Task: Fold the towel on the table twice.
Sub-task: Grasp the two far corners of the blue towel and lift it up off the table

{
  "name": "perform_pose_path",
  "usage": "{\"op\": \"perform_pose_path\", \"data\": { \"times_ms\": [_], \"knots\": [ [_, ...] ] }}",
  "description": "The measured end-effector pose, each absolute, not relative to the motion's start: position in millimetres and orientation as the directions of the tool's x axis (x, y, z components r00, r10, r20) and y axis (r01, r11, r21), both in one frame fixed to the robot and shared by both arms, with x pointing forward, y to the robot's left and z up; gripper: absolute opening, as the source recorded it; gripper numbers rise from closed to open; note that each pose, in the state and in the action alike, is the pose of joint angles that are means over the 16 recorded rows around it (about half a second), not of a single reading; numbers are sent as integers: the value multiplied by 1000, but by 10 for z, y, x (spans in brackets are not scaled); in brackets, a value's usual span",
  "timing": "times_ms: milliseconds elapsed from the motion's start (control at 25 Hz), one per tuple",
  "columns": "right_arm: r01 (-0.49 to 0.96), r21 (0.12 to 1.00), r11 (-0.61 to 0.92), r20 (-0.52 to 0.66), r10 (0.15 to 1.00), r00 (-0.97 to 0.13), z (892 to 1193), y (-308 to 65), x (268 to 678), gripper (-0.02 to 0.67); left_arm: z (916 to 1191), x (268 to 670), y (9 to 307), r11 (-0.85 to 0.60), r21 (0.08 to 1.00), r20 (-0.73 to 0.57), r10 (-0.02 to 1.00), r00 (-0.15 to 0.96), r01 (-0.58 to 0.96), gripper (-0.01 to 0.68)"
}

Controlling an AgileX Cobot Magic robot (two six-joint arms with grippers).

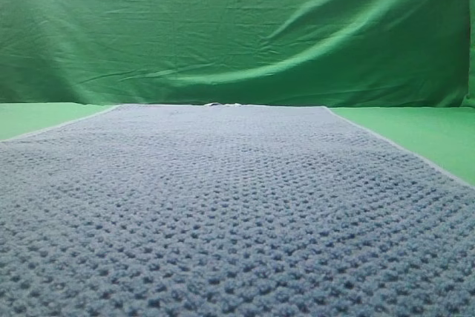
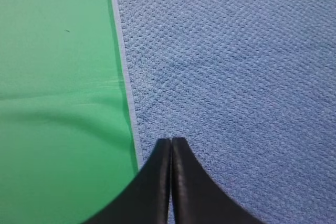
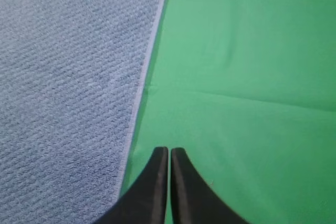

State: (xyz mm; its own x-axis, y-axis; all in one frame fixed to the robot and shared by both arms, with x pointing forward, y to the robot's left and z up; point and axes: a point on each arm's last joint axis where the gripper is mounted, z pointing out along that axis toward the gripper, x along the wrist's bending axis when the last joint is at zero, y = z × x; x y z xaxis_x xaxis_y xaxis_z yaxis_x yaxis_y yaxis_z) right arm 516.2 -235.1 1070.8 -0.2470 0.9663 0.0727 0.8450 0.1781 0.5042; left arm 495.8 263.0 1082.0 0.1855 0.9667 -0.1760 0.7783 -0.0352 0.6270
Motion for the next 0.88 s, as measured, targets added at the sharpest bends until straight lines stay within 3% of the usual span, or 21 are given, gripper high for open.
{"op": "perform_pose_path", "data": {
  "times_ms": [560, 880],
  "knots": [
    [908, 318, 272, 60, 950, -305, 10132, -1742, 6053, 0, 10172, 6080, 2518, -124, 435, -134, 971, 200, 892, 0],
    [921, 248, 302, 29, 948, -318, 9743, -1582, 6327, 20, 9859, 6383, 2377, -193, 354, -102, 965, 242, 915, 4]
  ]
}}
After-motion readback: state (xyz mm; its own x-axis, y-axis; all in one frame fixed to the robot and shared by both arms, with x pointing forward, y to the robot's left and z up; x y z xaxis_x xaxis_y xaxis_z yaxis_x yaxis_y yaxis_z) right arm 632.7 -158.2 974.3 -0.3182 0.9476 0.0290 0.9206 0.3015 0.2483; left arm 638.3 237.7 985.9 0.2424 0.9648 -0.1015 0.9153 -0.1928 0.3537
